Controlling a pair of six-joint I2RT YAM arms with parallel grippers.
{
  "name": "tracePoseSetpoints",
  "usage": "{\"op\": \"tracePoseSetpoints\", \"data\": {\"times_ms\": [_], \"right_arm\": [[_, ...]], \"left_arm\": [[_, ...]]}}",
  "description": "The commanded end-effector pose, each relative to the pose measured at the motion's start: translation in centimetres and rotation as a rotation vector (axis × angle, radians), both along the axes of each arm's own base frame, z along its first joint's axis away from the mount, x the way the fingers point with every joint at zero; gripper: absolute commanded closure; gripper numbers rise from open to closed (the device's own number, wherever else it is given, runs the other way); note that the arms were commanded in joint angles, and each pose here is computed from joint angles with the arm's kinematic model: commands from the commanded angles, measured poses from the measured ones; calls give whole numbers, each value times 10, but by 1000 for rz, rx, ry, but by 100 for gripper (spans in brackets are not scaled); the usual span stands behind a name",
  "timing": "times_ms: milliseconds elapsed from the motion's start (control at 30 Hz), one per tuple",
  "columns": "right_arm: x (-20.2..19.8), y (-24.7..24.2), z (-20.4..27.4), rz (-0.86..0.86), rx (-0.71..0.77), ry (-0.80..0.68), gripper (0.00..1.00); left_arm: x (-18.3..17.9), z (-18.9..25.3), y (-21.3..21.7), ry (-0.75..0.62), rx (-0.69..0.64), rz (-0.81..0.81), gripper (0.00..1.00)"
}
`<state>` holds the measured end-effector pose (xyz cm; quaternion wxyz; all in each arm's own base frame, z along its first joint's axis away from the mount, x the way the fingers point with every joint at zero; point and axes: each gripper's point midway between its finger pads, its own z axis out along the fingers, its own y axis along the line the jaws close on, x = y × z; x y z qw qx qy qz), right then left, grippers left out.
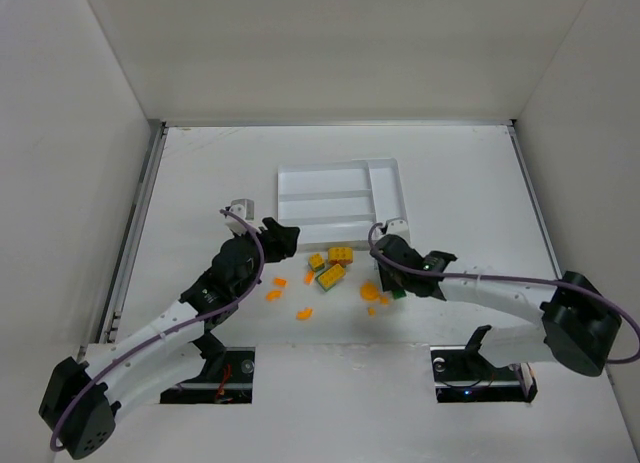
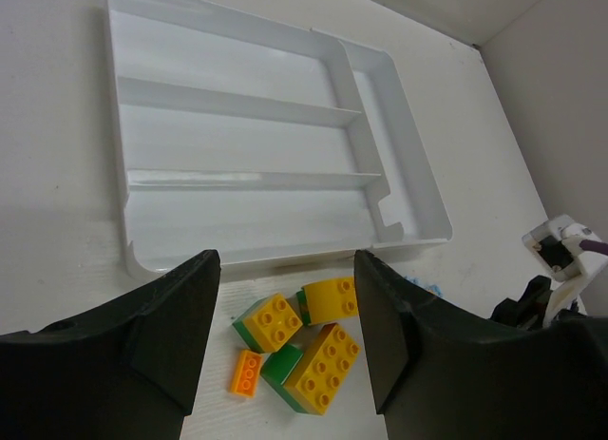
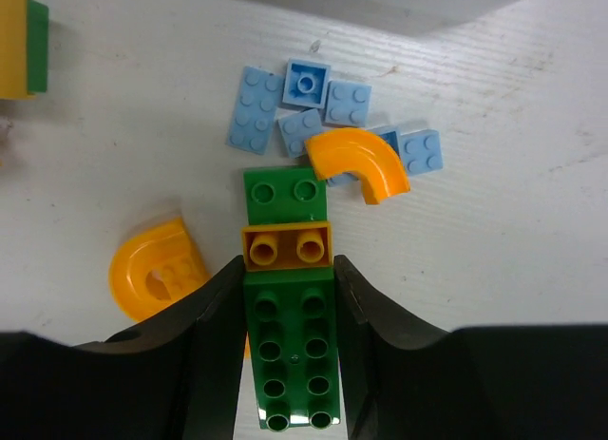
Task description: Sort the legos into containers by color
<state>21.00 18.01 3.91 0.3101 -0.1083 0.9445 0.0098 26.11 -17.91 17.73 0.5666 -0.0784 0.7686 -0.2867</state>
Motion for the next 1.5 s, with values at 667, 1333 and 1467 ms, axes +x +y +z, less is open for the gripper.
{"op": "tracePoseSetpoints", "data": {"times_ms": [667, 1333, 1467], "right_arm": [[50, 112, 170, 218, 681, -368, 82], [38, 134, 148, 273, 733, -314, 81], [36, 136, 143, 273, 734, -303, 81]], "left_arm": [[-27, 49, -92, 73, -224, -327, 57], [-6, 16, -114, 122, -222, -263, 62], [-2, 20, -109, 89, -260, -223, 62]]}}
